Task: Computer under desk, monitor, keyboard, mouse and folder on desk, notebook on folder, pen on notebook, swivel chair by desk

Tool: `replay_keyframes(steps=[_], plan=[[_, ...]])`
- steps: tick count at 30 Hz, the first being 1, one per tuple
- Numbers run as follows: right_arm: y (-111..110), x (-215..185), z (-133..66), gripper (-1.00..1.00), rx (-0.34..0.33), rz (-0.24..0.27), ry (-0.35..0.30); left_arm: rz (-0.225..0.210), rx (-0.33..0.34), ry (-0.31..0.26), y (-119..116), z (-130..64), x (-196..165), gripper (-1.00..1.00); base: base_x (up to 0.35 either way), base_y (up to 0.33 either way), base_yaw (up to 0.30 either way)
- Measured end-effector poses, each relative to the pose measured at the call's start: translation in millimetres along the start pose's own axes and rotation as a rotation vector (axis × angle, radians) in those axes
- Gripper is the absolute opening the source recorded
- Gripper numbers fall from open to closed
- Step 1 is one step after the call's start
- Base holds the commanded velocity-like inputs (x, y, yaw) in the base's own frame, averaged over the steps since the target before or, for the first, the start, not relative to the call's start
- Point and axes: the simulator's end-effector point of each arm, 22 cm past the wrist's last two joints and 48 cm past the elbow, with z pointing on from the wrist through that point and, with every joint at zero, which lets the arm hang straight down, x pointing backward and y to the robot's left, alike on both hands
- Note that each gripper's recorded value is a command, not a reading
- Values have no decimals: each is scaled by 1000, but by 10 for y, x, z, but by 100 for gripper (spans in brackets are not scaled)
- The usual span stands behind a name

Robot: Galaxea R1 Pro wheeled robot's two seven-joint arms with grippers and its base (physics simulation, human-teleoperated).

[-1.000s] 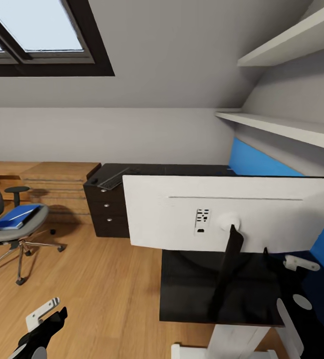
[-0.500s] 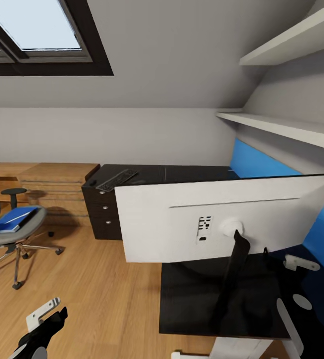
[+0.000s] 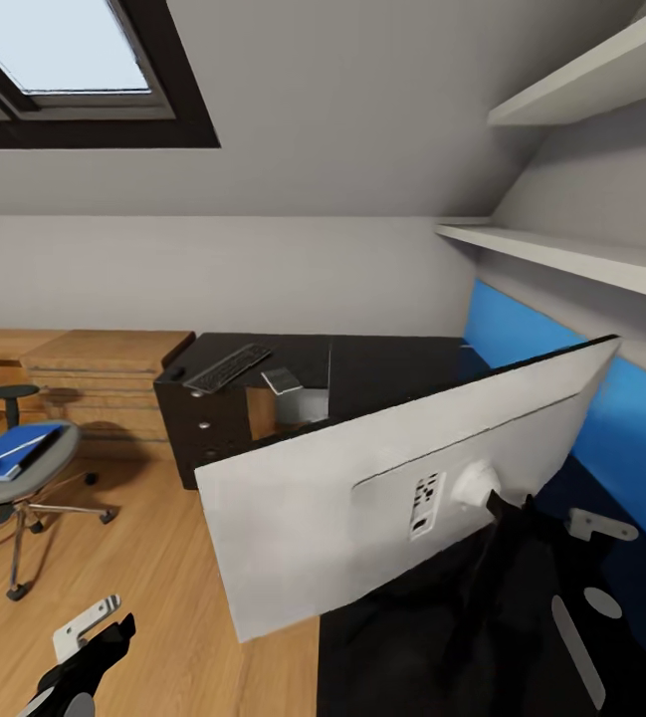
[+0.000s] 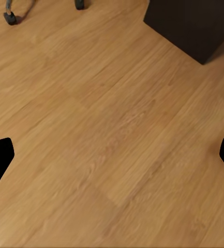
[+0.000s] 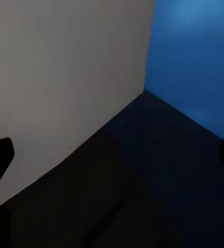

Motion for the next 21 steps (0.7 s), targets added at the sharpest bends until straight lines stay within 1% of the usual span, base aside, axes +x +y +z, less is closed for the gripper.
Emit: replay_keyframes(steps=[4,10,12,21], plan=[[3,-2,3,100,0,0,-1,0,0,2,-2,3,5,100,61,0,0],[2,-4,5,100,0,0,-1,1,0,3,0,6,11,100,-16,0,0],[3,-2,6,100,0,0,-1,1,0,4,-2,8,12,100,-193,0,0],[3,-17,7,100,4,0,-4,2,0,4,1,11,10,100,-328,0,0]])
